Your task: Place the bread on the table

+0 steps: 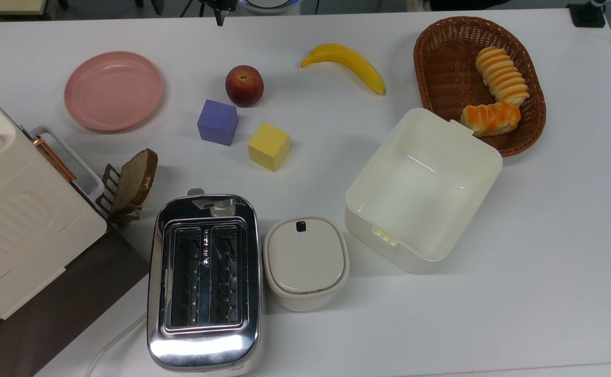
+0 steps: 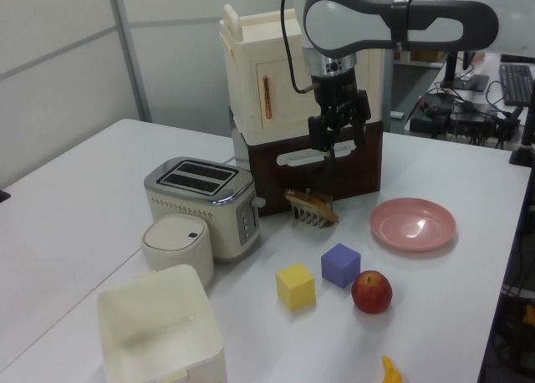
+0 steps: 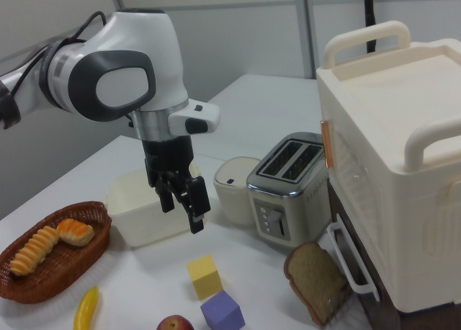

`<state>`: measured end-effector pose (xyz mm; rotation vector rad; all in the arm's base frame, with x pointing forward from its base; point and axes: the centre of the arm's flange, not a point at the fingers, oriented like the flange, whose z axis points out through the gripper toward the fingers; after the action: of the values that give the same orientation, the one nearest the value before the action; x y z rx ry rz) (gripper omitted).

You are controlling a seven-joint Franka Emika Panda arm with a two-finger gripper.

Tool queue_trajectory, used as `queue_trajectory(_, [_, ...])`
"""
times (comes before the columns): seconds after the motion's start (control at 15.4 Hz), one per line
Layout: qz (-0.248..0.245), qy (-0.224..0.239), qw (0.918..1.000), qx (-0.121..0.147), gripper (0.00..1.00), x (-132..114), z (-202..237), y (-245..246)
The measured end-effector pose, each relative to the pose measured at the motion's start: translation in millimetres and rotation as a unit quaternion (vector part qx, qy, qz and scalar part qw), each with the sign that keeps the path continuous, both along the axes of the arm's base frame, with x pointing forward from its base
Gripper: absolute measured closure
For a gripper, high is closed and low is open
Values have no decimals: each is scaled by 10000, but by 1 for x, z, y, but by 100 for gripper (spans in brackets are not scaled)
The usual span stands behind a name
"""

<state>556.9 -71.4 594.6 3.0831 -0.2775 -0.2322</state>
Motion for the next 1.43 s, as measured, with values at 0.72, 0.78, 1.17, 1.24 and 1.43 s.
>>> queue_trajectory(0.72, [-27, -70, 9999, 119, 0, 1, 1, -1])
queue_trajectory(0.78, [-27, -81, 9999, 125, 0, 2, 1, -1])
queue_trajectory(1.17, [-19, -80, 9999, 131, 0, 2, 0, -1])
queue_trajectory(1.24, [5, -80, 9999, 137, 0, 2, 0, -1])
queue_trajectory(1.43, [95, -83, 9998, 156, 0, 4, -2, -1])
